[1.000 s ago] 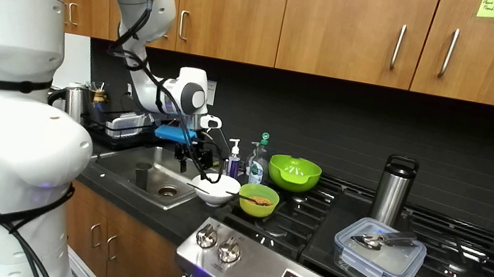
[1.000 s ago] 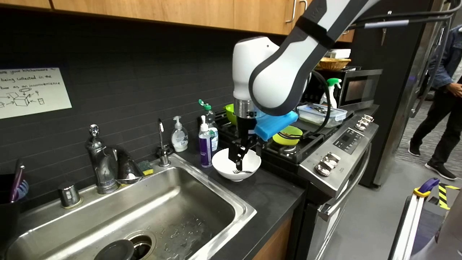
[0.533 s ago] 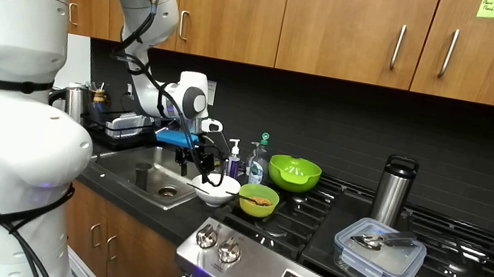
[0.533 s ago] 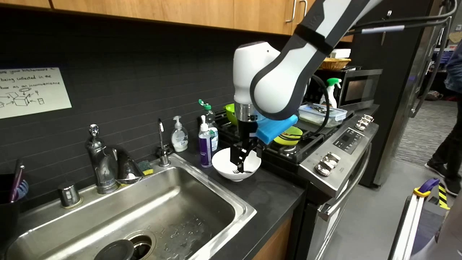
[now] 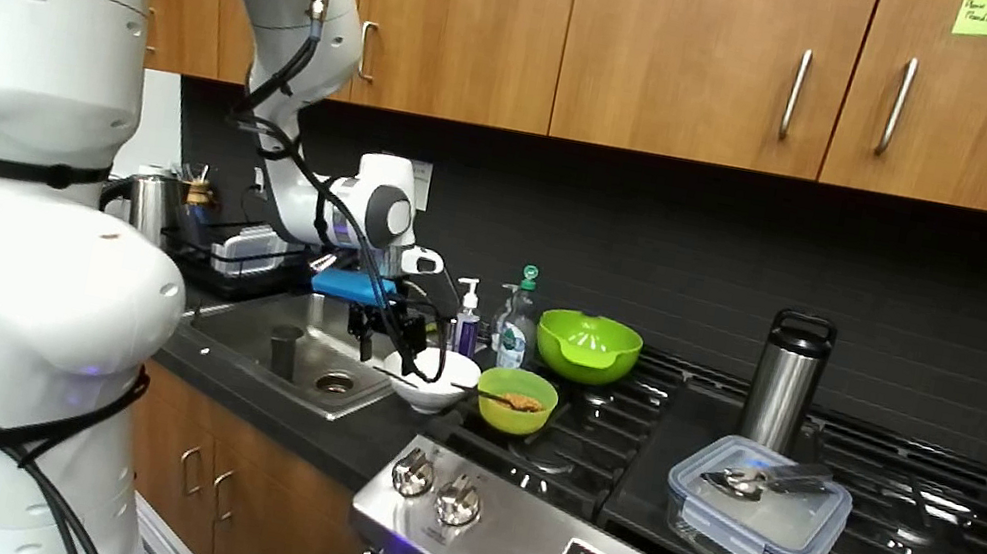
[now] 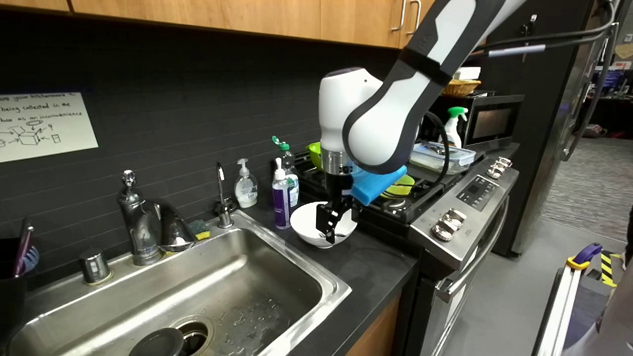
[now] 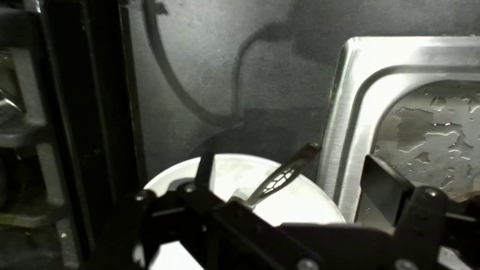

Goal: Lift the folk from the white bowl and place it in the bigger green bowl

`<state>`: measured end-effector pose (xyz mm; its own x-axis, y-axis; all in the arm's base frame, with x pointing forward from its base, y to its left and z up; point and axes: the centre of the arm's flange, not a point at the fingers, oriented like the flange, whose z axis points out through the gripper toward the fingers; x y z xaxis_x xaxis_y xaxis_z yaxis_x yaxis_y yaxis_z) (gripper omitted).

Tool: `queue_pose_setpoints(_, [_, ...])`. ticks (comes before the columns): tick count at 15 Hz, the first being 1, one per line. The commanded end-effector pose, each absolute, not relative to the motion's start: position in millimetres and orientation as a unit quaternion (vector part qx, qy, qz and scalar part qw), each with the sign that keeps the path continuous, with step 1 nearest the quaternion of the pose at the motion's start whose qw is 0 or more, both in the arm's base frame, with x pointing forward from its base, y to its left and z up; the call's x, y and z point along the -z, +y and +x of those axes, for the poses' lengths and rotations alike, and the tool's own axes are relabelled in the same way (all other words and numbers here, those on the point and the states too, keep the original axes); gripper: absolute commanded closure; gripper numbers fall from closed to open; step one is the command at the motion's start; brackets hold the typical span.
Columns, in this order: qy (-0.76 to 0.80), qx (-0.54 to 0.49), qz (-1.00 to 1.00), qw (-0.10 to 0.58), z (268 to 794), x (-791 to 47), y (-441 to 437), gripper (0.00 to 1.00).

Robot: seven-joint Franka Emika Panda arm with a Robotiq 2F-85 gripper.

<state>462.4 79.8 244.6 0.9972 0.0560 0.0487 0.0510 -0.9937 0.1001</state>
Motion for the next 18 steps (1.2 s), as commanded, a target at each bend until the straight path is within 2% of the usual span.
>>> queue_pose_setpoints(1, [0.035,-0.03,0.998,0.052,466.3,-239.8,78.0,0.0])
queue_pose_setpoints(18, [0.035,-0.017,0.998,0.053,465.4,-237.7,76.5,0.0])
